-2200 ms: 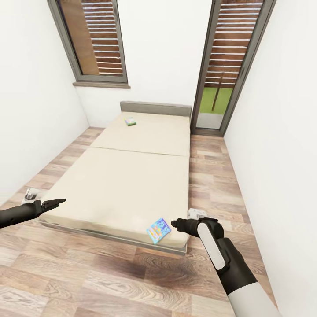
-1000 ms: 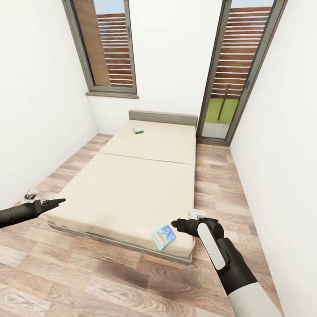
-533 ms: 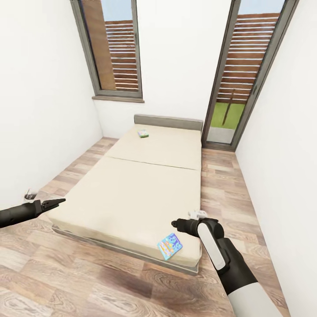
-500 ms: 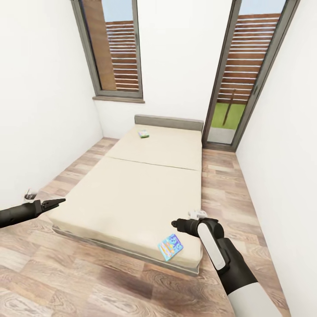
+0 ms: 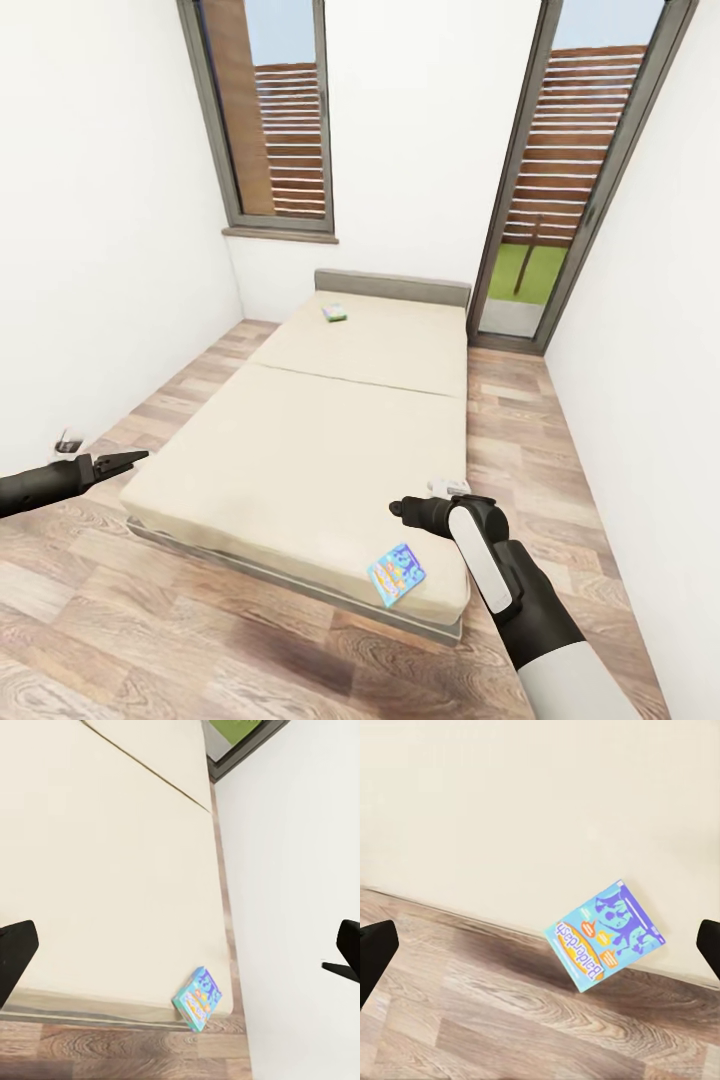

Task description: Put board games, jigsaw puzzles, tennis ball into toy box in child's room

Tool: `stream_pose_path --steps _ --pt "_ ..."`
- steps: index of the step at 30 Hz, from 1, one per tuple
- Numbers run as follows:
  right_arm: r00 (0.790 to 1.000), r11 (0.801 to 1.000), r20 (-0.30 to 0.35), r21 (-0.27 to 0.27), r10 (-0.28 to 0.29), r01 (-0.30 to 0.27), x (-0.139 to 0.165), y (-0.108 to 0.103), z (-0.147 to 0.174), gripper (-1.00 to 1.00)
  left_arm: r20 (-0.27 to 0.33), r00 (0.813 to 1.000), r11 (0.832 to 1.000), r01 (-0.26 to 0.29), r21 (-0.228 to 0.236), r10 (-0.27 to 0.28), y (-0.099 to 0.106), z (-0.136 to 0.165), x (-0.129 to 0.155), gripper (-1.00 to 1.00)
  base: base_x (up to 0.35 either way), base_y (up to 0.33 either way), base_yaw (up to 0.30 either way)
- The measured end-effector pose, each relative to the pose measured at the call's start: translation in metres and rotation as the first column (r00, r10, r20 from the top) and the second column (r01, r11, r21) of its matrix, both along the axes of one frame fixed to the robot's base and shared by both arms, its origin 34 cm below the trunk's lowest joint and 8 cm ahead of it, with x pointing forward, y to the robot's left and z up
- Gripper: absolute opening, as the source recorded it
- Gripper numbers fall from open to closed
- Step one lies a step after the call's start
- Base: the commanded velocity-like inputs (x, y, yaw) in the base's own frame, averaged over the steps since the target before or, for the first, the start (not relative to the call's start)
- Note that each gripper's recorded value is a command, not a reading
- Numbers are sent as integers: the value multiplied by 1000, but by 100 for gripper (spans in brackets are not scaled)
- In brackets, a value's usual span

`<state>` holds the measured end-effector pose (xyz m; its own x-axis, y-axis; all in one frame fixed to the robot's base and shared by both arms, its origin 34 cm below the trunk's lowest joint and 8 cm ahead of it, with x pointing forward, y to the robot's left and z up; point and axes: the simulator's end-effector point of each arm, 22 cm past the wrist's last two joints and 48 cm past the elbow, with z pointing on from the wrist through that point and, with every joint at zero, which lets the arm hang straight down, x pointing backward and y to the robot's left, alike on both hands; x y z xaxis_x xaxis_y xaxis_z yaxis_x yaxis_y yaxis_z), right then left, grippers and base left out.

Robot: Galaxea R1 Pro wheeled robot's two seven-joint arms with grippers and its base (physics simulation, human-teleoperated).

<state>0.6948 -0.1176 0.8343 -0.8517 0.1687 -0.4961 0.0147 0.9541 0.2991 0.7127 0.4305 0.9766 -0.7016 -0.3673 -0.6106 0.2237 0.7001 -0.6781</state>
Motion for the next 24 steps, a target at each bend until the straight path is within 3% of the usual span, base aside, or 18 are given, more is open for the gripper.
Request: stream_pose_path --steps 9,24 --pt "1000 1000 14 2 0 0 1 0 8 100 23 1000 1000 15 -16 -14 -3 12 -2 100 2 36 4" --pt "999 1000 38 4 1 -1 3 1 22 100 55 998 999 31 -27 -29 -6 29 -5 100 0 203 -64"
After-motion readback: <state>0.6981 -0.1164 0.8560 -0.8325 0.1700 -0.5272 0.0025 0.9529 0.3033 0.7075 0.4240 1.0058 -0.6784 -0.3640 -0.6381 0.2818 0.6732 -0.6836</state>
